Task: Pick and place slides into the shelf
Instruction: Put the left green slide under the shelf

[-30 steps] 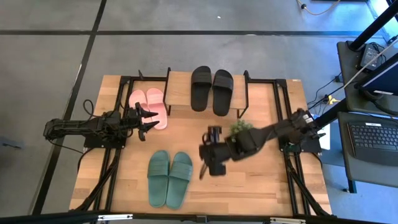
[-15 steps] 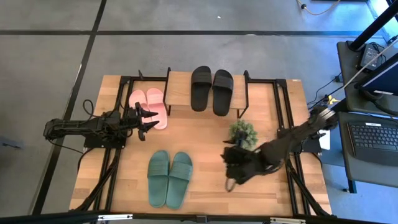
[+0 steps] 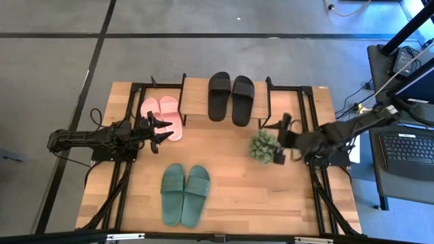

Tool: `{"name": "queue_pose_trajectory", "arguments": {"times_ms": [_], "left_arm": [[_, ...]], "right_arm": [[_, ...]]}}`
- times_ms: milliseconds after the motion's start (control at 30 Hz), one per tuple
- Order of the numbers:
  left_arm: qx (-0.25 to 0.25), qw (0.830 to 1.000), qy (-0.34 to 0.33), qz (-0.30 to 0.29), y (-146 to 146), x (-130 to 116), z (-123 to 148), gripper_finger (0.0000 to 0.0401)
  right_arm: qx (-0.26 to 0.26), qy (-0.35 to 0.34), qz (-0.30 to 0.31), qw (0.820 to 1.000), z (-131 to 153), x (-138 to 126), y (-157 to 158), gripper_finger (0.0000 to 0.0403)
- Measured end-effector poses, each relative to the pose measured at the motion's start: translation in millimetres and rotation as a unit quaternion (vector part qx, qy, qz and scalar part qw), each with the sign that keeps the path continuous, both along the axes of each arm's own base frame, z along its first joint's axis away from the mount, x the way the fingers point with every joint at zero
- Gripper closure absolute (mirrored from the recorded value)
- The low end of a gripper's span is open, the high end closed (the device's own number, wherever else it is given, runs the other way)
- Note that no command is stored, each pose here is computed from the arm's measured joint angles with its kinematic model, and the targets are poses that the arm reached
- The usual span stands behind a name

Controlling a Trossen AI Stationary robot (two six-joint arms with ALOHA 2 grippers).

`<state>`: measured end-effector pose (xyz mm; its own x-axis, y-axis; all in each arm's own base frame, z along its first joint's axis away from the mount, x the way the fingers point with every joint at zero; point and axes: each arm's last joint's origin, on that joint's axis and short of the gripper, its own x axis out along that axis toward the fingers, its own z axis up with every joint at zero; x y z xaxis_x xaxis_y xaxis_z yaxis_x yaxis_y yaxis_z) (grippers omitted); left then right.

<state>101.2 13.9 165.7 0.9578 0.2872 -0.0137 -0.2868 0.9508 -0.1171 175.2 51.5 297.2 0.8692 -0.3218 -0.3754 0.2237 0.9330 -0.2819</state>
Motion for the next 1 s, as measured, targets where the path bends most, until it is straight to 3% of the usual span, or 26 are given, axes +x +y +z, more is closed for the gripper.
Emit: {"name": "queue_pose_trajectory", "arguments": {"times_ms": [267, 467, 567, 700, 1000], "left_arm": [[0.003, 1.0, 0.0, 0.0, 0, 0, 0, 0.021], [0.071, 0.997, 0.0, -0.006, 0, 0, 4, 0.021], [0.125, 0.99, -0.04, -0.055, -4, 0, 16, 0.021], [0.162, 0.975, -0.092, -0.123, -11, -5, 45, 0.0216], [0.198, 0.944, -0.081, -0.251, -34, 6, 76, 0.0241]], "right_arm": [[0.021, -0.086, 0.001, 0.996, -21, -54, -36, 0.013], [0.04, -0.151, -0.002, 0.988, -48, -70, -43, 0.013], [0.044, -0.17, -0.006, 0.984, -55, -73, -44, 0.013], [0.05, -0.192, -0.009, 0.98, -54, -76, -45, 0.013], [0.062, -0.206, -0.011, 0.977, -52, -75, -45, 0.013]]}}
